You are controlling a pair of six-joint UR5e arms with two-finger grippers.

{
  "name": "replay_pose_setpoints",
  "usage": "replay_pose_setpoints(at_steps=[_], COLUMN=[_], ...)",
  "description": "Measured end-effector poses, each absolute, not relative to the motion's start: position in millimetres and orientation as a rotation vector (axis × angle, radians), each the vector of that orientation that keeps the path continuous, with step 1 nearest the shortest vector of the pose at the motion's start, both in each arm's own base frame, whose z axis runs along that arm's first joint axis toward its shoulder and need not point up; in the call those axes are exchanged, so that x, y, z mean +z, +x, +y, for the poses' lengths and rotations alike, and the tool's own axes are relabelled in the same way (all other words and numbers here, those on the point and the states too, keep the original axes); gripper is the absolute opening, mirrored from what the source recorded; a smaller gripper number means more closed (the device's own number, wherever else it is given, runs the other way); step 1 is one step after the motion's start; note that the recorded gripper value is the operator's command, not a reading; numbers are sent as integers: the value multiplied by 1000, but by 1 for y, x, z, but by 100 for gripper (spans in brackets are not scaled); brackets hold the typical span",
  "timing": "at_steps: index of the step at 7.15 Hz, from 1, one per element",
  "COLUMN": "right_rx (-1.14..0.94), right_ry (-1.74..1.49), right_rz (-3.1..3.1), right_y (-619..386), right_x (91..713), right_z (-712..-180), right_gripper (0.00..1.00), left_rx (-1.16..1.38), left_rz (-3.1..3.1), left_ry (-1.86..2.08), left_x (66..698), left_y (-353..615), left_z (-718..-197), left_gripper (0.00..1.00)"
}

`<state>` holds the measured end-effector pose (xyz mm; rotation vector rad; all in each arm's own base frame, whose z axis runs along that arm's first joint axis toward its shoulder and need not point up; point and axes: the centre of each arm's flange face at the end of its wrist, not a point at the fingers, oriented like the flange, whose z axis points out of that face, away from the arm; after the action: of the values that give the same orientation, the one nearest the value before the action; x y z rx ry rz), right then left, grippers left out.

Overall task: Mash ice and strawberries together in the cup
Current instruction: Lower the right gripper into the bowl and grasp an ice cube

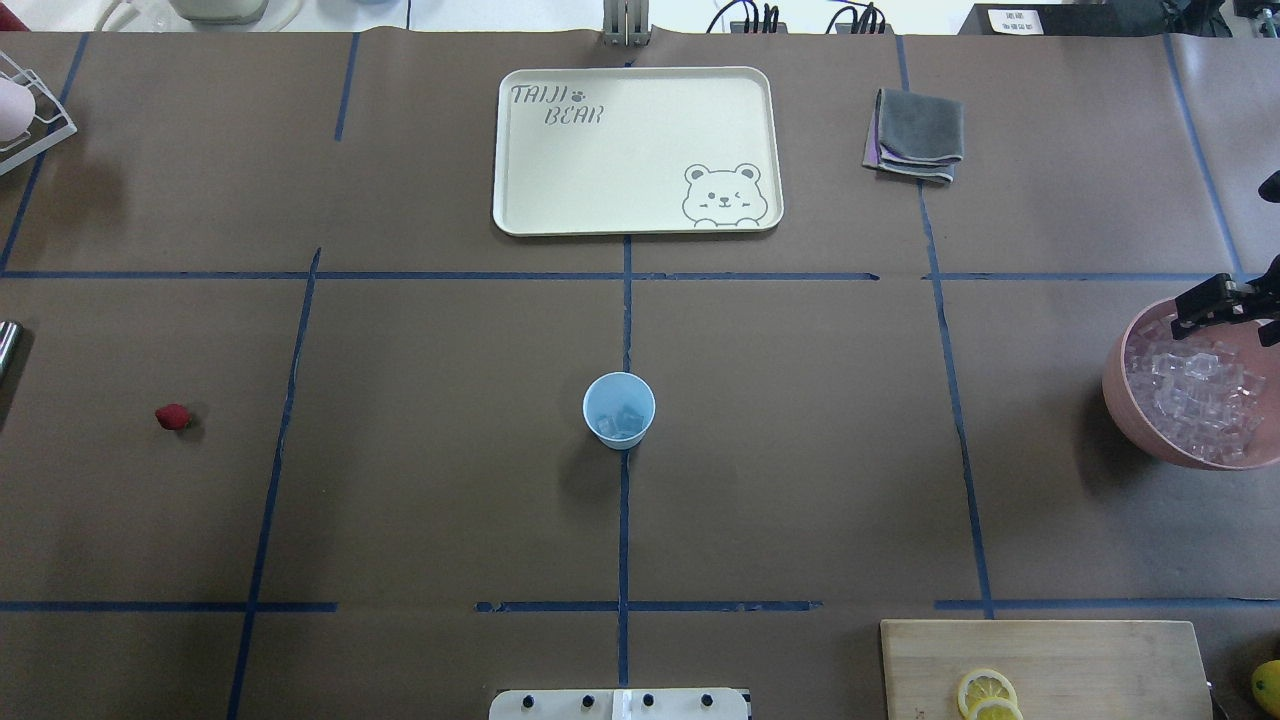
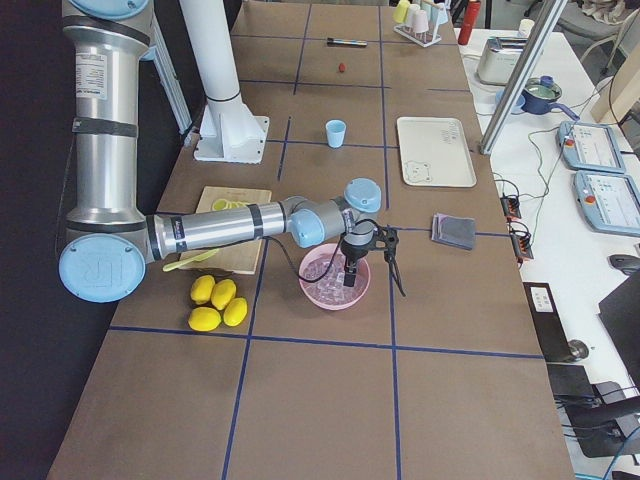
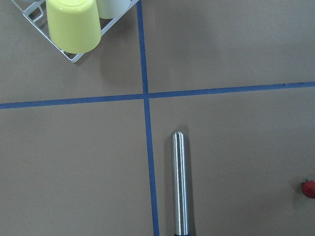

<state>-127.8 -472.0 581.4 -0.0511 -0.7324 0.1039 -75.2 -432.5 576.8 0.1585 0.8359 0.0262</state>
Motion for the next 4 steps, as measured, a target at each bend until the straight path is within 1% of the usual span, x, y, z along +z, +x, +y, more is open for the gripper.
replay_pose_setpoints(at_steps=[1,4], right_rx=[102,85], right_ry=[-51,-37], right_rz=[-733,-741], right_y=[-129,-133], right_x=[589,588], right_z=[-473,-473], right_gripper=[88,87], left_rx=[27,27], left_rz=[836,836], left_ry=[160,161], left_x=[576,575], left_y=[-75,-75], left_z=[-432,-432], left_gripper=[100,100])
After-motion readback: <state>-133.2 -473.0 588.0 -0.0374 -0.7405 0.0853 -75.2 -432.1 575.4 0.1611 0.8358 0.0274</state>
